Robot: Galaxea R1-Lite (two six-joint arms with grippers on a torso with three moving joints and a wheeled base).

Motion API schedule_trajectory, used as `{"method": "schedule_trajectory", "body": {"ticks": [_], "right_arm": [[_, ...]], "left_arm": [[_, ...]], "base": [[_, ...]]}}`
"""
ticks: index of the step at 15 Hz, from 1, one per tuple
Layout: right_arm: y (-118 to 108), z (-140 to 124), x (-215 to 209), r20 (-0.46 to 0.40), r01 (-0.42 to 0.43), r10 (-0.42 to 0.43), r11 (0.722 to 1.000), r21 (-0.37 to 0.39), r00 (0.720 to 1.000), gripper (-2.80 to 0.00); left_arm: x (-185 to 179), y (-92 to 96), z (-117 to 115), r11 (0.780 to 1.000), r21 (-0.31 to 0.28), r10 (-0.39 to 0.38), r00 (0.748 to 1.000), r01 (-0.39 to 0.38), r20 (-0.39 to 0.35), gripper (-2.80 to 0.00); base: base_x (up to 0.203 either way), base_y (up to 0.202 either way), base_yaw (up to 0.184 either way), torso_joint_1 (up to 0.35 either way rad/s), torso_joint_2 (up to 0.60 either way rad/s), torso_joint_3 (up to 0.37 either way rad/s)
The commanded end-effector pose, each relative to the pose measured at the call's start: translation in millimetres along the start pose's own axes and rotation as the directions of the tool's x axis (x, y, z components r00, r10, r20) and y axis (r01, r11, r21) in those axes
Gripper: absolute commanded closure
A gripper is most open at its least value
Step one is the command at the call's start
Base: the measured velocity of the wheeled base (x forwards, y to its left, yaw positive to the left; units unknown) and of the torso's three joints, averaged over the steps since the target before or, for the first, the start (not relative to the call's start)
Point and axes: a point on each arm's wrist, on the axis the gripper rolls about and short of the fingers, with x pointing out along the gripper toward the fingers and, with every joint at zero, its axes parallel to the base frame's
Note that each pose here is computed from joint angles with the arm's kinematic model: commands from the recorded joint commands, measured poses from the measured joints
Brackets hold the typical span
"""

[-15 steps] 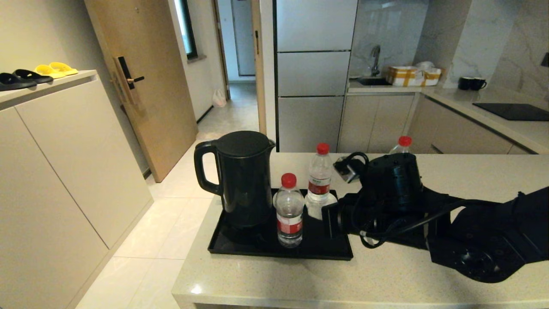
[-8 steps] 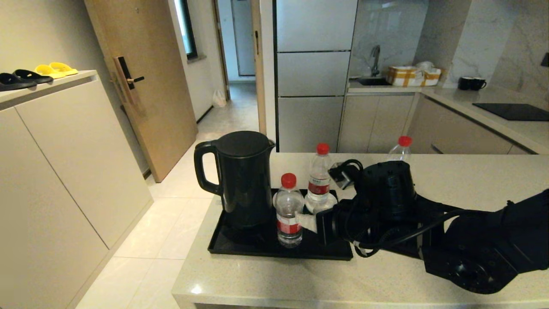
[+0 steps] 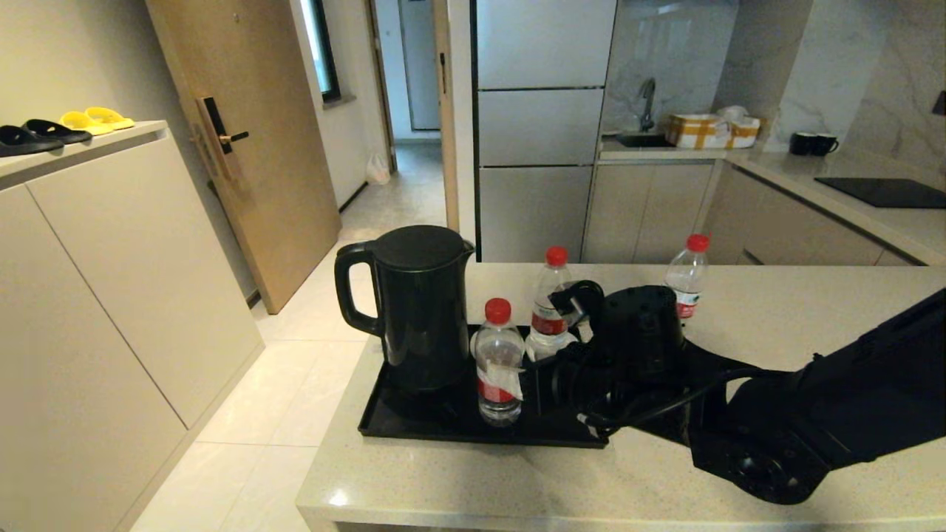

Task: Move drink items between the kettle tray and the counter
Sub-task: Pick up the bottled water

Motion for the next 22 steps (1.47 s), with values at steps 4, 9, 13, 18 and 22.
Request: {"method": "schedule_trajectory", "body": {"ticks": [4, 9, 13, 18, 22], "right_arm": [[-4, -8, 30, -0.011, 0.032, -0.032, 0.999, -0.004, 0.999, -2.80], [-4, -4, 49, 0.012, 0.029, -0.029, 1.000, -0.006, 1.000, -2.80], [-6, -7, 58, 0.021, 0.083, -0.082, 0.996, -0.032, 0.996, 0.00], [-2, 3, 46, 0.032, 0.074, -0.073, 0.997, -0.032, 0.997, 0.00], [4, 48, -5, 0.077, 0.065, -0.064, 0.998, -0.017, 0.995, 0.00]], "left_arm": [[0, 0.0, 0, 1.000, 0.000, 0.000, 1.000, 0.000, -0.001, 0.00], [0, 0.0, 0, 1.000, 0.000, 0.000, 1.000, 0.000, -0.002, 0.00], [0, 0.0, 0, 1.000, 0.000, 0.000, 1.000, 0.000, -0.001, 0.00], [0, 0.0, 0, 1.000, 0.000, 0.000, 1.000, 0.000, -0.002, 0.00], [0, 0.0, 0, 1.000, 0.000, 0.000, 1.000, 0.000, -0.001, 0.00]], "base": [[0.000, 0.000, 0.000, 0.000, 0.00, 0.000], [0.000, 0.000, 0.000, 0.000, 0.00, 0.000], [0.000, 0.000, 0.000, 0.000, 0.00, 0.000], [0.000, 0.000, 0.000, 0.000, 0.00, 0.000], [0.000, 0.000, 0.000, 0.000, 0.00, 0.000]]}}
